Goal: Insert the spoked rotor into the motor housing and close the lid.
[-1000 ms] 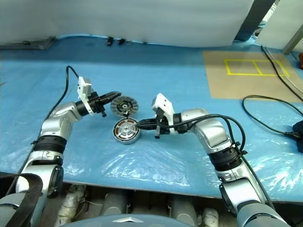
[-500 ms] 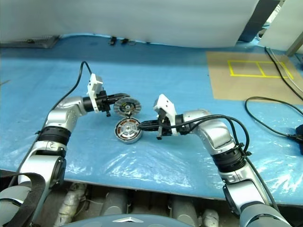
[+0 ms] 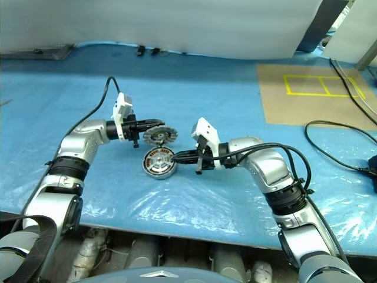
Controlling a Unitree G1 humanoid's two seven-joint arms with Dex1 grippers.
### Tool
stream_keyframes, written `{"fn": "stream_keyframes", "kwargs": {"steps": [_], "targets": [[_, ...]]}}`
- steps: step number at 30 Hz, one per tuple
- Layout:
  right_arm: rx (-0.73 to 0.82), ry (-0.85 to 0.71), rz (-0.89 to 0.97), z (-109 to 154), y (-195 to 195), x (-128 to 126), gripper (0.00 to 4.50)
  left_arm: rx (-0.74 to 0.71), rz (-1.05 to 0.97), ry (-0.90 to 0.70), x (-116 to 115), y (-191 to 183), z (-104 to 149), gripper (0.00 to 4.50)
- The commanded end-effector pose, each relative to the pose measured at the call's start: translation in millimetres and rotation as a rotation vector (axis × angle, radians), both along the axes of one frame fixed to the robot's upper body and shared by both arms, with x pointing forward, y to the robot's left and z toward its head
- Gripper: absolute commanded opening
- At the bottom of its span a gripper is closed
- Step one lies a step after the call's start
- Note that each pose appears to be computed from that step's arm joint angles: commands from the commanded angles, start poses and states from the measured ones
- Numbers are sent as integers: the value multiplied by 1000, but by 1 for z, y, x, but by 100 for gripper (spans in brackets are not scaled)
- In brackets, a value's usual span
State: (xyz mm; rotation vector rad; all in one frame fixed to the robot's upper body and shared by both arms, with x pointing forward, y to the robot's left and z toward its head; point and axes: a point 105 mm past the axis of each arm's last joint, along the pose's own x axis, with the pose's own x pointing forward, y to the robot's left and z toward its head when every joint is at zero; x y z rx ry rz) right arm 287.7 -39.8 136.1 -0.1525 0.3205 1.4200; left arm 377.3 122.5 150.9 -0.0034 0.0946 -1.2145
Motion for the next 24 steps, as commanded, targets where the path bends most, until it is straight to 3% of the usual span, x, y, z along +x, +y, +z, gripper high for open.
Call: {"fn": "stream_keyframes", "kwargs": {"steps": [1,13,24], "targets": [[28,-34,38,9,6,-5,5,2,-17,-42,-4,-1,11,0],[16,-51,53,12,6,0,5,-13,-49,-8,-21,-4,6,0],[27,24,96,20,0,-11,5,14,-48,18,-34,-2,-1,0]]}}
